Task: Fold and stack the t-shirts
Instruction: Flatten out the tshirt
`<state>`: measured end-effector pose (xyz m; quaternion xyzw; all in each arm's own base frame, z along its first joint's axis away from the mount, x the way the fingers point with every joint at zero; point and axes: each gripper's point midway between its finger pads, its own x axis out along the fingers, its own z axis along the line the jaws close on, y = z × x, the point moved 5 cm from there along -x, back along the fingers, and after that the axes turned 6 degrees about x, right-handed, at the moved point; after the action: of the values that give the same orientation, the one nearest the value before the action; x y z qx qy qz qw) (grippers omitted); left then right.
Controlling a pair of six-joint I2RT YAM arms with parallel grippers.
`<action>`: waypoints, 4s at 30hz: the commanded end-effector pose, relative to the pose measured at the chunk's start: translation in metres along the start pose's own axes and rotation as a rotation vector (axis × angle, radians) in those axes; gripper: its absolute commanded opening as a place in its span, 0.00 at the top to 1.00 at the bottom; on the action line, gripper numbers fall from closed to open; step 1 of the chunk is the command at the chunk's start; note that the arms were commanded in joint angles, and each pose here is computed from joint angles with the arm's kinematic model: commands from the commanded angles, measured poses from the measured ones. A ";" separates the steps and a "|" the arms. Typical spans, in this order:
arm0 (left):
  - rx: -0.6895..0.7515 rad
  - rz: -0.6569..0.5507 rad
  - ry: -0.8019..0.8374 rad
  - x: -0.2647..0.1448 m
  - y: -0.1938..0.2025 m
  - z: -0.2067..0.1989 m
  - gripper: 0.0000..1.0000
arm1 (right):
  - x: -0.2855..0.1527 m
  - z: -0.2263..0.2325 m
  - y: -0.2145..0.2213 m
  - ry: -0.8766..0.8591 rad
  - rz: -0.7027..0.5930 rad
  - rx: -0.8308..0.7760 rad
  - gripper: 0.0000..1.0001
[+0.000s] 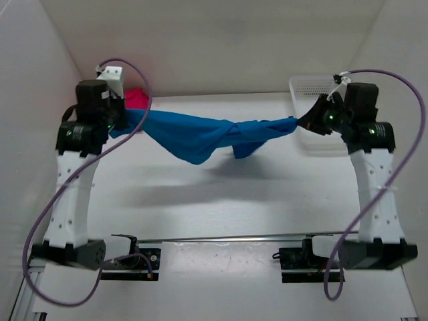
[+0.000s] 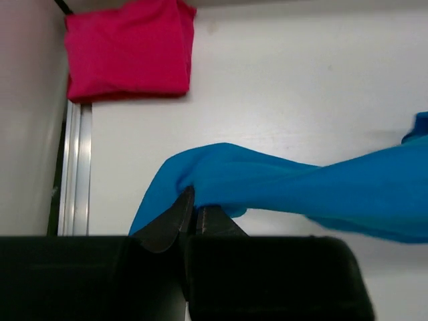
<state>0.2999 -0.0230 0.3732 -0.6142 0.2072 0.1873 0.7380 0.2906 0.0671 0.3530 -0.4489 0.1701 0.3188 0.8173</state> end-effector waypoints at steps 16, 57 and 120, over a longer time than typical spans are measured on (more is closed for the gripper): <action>0.051 0.361 -0.063 0.194 0.032 -0.011 0.21 | 0.181 -0.035 -0.023 0.041 0.321 0.232 0.34; 0.644 0.525 0.517 0.120 0.230 -0.289 0.90 | 0.154 -0.073 0.269 0.228 0.813 0.302 0.83; 0.451 0.310 0.125 0.136 0.144 -0.182 0.89 | 0.185 -0.074 0.069 0.159 0.446 0.346 0.99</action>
<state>0.2569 -0.1868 0.0824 -0.3053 0.5071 0.2116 0.7777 0.3318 0.1251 0.1032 -0.2369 0.4424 0.4773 0.7213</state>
